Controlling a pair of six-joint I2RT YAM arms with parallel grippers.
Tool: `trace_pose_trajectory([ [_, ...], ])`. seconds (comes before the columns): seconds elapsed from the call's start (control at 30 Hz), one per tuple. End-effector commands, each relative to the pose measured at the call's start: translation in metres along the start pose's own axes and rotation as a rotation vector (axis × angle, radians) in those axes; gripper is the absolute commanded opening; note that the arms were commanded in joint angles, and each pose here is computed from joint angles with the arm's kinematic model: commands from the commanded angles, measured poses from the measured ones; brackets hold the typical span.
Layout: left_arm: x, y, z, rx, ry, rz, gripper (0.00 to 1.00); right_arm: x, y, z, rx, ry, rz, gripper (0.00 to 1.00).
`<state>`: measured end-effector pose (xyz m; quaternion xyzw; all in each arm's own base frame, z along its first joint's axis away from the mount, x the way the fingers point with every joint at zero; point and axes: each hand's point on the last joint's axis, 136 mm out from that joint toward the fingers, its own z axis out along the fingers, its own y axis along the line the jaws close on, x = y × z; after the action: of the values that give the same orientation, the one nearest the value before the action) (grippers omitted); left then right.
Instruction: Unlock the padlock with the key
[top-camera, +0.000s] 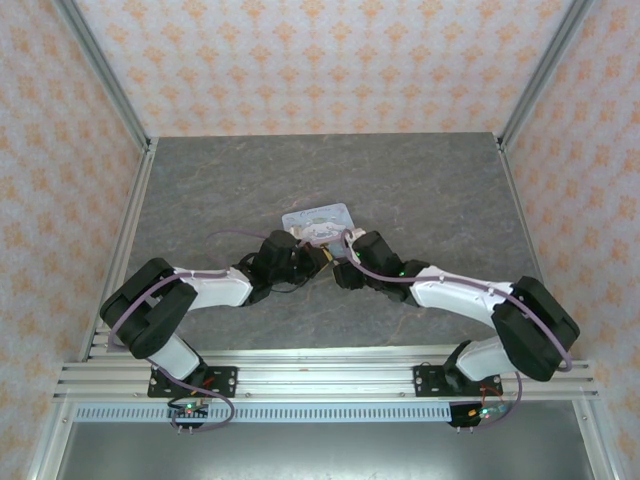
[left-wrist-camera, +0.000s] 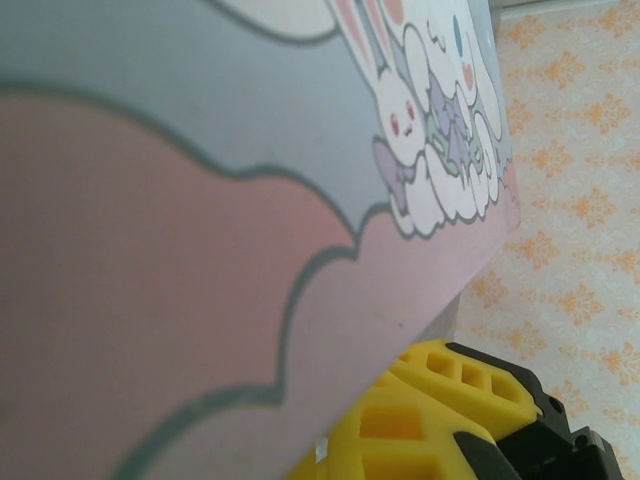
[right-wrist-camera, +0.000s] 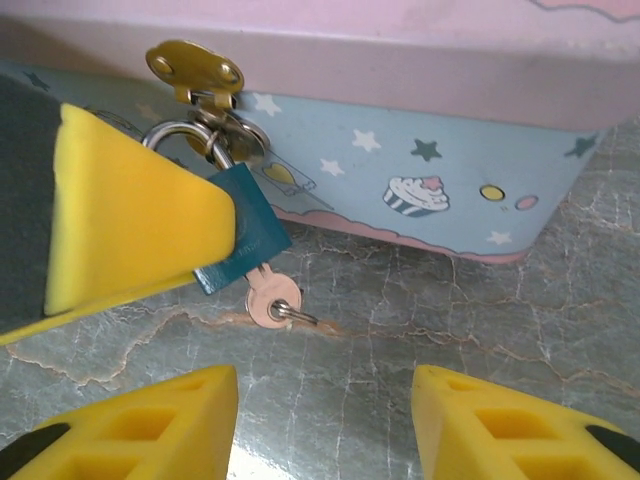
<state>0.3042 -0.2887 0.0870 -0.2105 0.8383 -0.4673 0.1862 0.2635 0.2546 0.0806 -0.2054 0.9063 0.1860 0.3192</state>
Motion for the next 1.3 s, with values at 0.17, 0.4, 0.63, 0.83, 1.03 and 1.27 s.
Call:
trace_pose_trajectory([
  [0.17, -0.007, -0.021, 0.004, 0.053, 0.003, 0.010, 0.00, -0.015, 0.008, 0.007, -0.014, -0.020, -0.041, 0.48],
  [0.4, -0.007, -0.021, 0.004, 0.055, 0.005, 0.010, 0.00, -0.019, 0.006, 0.013, 0.003, -0.027, -0.042, 0.45],
  [0.63, -0.006, -0.019, 0.004, 0.056, 0.008, 0.006, 0.00, -0.029, 0.008, 0.017, 0.009, -0.044, -0.034, 0.42],
  [0.83, -0.006, -0.020, 0.003, 0.062, 0.009, 0.005, 0.00, -0.030, 0.008, 0.022, 0.012, -0.035, -0.028, 0.34],
  [1.03, -0.005, -0.019, 0.004, 0.062, 0.010, 0.005, 0.00, -0.030, 0.008, 0.022, 0.012, -0.038, -0.017, 0.23],
  [1.27, -0.004, -0.011, 0.008, 0.045, 0.014, 0.005, 0.00, -0.026, 0.028, 0.020, -0.116, 0.000, 0.006, 0.03],
])
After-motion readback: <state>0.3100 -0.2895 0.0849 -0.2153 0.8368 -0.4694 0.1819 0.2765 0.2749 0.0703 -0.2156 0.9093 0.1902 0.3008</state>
